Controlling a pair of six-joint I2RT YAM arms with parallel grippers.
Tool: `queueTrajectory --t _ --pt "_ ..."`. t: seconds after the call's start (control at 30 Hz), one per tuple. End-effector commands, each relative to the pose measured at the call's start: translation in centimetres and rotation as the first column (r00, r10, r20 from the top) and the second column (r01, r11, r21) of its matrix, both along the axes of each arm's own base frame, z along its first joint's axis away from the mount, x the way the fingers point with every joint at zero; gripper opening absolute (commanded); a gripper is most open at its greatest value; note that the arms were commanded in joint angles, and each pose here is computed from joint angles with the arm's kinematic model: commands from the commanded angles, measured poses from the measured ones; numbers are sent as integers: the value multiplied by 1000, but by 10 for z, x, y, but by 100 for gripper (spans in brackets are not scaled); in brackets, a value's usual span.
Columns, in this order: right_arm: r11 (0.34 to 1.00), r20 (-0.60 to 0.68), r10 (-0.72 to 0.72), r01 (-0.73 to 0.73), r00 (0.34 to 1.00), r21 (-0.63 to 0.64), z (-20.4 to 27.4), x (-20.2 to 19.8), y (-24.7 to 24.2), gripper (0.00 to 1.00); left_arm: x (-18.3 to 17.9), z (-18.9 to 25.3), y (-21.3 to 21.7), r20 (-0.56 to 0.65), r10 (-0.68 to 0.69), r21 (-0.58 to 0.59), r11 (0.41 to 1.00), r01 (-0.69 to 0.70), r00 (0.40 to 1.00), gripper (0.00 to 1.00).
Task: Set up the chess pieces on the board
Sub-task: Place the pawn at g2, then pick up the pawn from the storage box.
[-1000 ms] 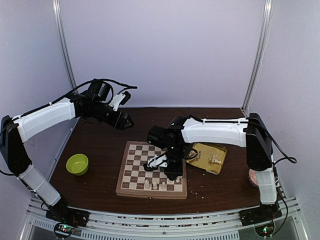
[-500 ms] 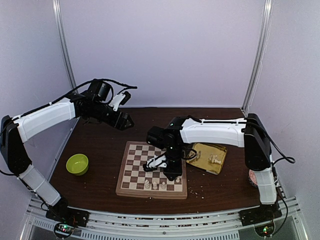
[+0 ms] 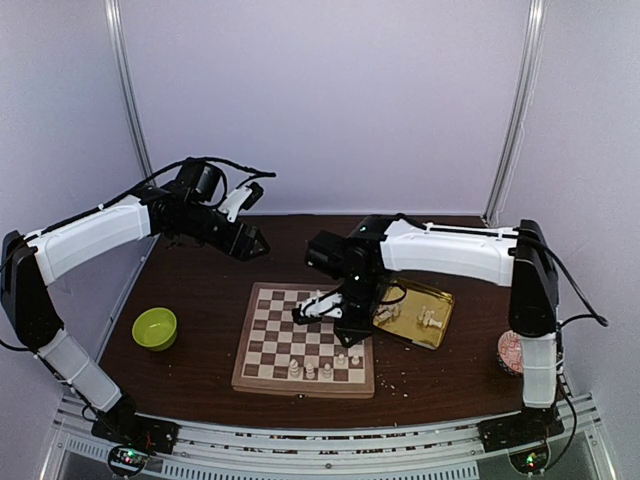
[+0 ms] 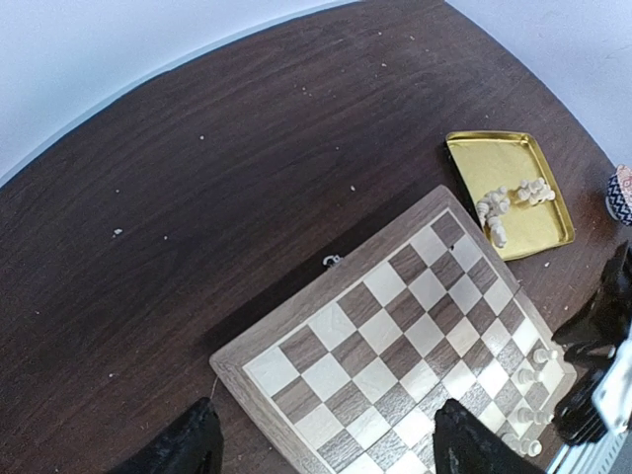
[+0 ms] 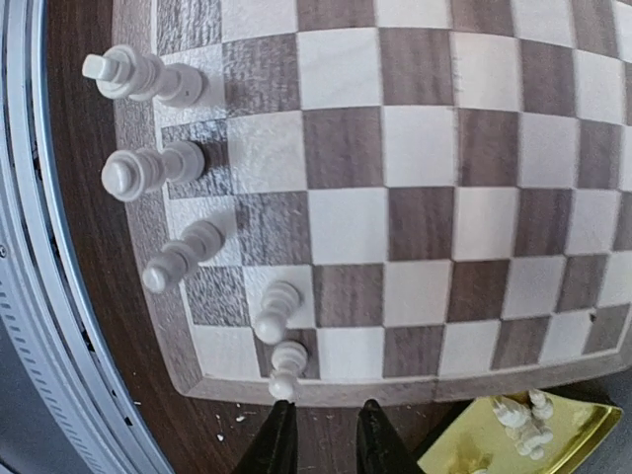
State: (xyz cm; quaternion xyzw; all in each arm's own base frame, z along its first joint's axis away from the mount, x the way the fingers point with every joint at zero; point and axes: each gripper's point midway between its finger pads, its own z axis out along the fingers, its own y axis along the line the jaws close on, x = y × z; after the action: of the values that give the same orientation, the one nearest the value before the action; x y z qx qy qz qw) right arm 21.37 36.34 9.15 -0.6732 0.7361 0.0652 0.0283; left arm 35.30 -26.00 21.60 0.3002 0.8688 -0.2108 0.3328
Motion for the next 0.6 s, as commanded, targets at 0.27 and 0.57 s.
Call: queueTrajectory --t 0.27,0.57 --pt "919 101 -379 362 920 156 43 85 -136 21 -2 3 -24 56 -94 -42 994 96 994 75" --pt "816 174 -578 562 797 136 14 128 -206 21 -2 -8 -29 28 -103 -35 994 104 994 75"
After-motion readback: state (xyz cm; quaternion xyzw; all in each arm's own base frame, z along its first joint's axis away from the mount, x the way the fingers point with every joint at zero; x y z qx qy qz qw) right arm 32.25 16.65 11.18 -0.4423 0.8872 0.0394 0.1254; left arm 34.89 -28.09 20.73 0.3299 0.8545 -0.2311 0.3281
